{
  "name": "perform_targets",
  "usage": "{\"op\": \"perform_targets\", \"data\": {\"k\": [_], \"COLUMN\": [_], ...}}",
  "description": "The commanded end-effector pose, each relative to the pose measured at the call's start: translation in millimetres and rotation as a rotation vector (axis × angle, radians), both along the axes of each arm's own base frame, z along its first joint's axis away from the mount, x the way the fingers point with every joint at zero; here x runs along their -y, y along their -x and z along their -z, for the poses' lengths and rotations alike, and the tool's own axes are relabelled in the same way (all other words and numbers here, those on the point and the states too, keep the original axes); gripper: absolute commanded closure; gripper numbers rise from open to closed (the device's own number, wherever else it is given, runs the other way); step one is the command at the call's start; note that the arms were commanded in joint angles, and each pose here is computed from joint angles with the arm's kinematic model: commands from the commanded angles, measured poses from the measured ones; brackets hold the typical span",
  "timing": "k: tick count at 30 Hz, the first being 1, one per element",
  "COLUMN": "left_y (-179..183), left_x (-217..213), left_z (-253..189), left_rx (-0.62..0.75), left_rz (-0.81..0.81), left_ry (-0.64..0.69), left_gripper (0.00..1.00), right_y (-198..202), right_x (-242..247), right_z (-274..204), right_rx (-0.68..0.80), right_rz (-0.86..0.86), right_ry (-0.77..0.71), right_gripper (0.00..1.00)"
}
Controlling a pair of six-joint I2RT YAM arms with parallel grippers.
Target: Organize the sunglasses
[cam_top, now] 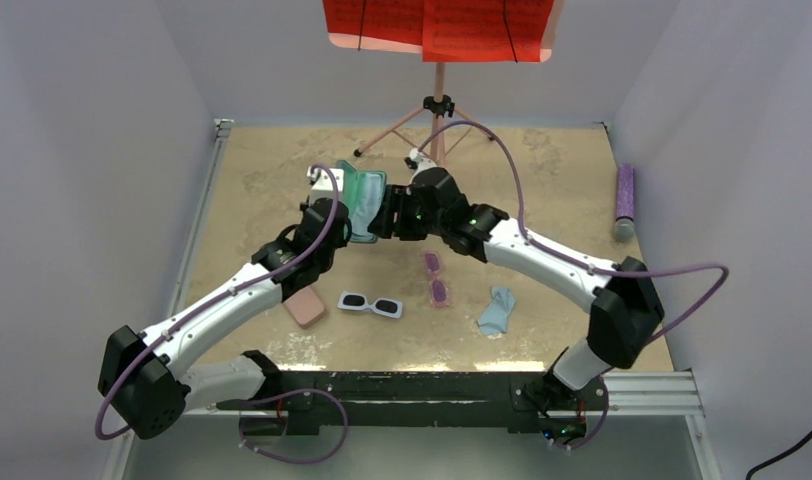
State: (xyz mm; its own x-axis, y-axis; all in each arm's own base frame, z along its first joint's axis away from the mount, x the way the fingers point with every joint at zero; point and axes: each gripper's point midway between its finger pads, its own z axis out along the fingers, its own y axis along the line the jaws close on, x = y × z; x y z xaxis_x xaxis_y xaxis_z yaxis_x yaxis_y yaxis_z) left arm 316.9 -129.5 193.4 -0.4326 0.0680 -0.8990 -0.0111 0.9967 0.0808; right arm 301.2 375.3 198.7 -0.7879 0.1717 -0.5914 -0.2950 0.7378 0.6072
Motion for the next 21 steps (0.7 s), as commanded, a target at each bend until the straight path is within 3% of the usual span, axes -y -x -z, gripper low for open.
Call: {"op": "perform_targets", "data": {"k": [1, 5, 9, 21], "left_y": [-0.5, 8.6, 16.5, 42.9], "left_x": [3.9, 4.6, 2.6, 3.3], "left_z": [-3.6, 26.2, 47.5, 97.3], "left_rx": [0.020, -0.056, -0.122, -0.272], "left_rz": [-0.025, -0.015, -0.037, -0.113], "left_ry": [0.069, 0.062, 0.053, -0.012], "left_gripper": [1.00, 1.00, 1.00, 1.00], "right_y": [14.3, 30.1, 40.8, 16.7], "right_x": [36.2, 79.8, 106.7, 115.4], "right_z": [-28.4, 10.3, 56.5, 124.3], "right_rx": [0.133, 0.083, -0.021, -0.063], "right_rz": [-0.003, 0.055, 0.029, -0.054], "right_ry": [0.041, 0.161, 0.194, 0.417], "right_gripper": [0.38, 0.32, 0.33, 0.42]}}
